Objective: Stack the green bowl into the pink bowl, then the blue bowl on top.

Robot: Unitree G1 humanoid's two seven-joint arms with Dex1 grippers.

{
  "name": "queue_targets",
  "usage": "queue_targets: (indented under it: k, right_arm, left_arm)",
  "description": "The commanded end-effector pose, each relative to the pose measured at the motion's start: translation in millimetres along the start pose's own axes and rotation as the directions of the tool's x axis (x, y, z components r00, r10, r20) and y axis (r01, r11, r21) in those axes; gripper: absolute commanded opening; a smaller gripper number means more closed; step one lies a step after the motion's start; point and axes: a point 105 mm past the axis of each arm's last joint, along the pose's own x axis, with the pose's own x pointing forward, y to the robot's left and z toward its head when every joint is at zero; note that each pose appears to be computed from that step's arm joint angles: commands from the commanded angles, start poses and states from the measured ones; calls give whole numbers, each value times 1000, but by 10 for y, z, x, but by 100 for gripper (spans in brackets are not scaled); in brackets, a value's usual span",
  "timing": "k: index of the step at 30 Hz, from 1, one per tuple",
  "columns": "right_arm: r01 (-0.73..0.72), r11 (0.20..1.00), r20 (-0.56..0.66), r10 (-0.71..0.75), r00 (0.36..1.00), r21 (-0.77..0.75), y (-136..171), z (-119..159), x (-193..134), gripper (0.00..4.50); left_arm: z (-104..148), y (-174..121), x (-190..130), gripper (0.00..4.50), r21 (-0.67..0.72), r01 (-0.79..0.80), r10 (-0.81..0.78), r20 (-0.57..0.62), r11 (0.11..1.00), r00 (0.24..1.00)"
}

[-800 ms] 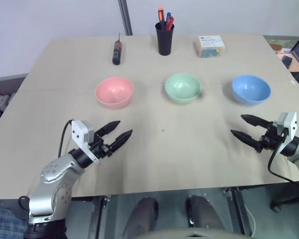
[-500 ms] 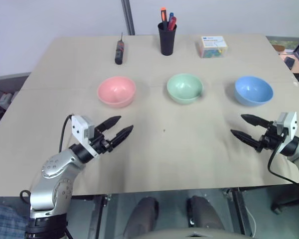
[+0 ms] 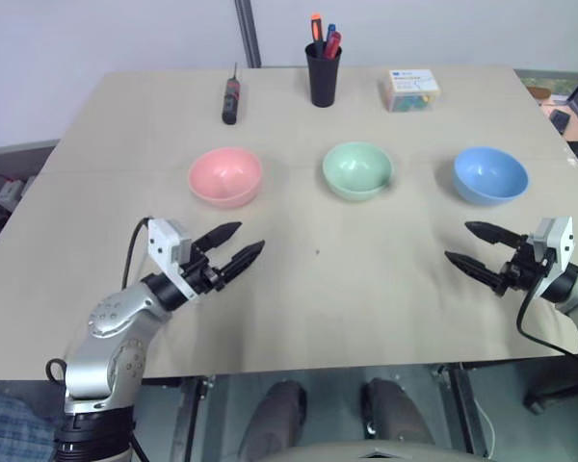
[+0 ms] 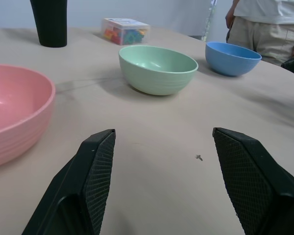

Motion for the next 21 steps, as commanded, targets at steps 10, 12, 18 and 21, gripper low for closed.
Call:
queue_targets:
  k: [10, 12, 18, 21]
  right_arm:
    - [-155, 984, 167, 167, 972, -86, 389, 591, 283, 386]
    - [-172, 981, 188, 186, 964, -88, 452, 666, 322, 386]
    - [-203, 974, 197, 220, 955, -105, 544, 745, 402, 386]
    - [-201, 973, 195, 220, 956, -113, 534, 760, 410, 386]
  left_arm:
    - [199, 336, 305, 336, 185, -170, 200, -164, 968, 966]
    - [297, 407, 384, 336, 278, -182, 239, -186, 943, 953]
    - [437, 613, 565, 336, 443, -170, 296, -232, 880, 926]
    - [356, 689, 593, 336, 478, -126, 289, -284, 869, 914]
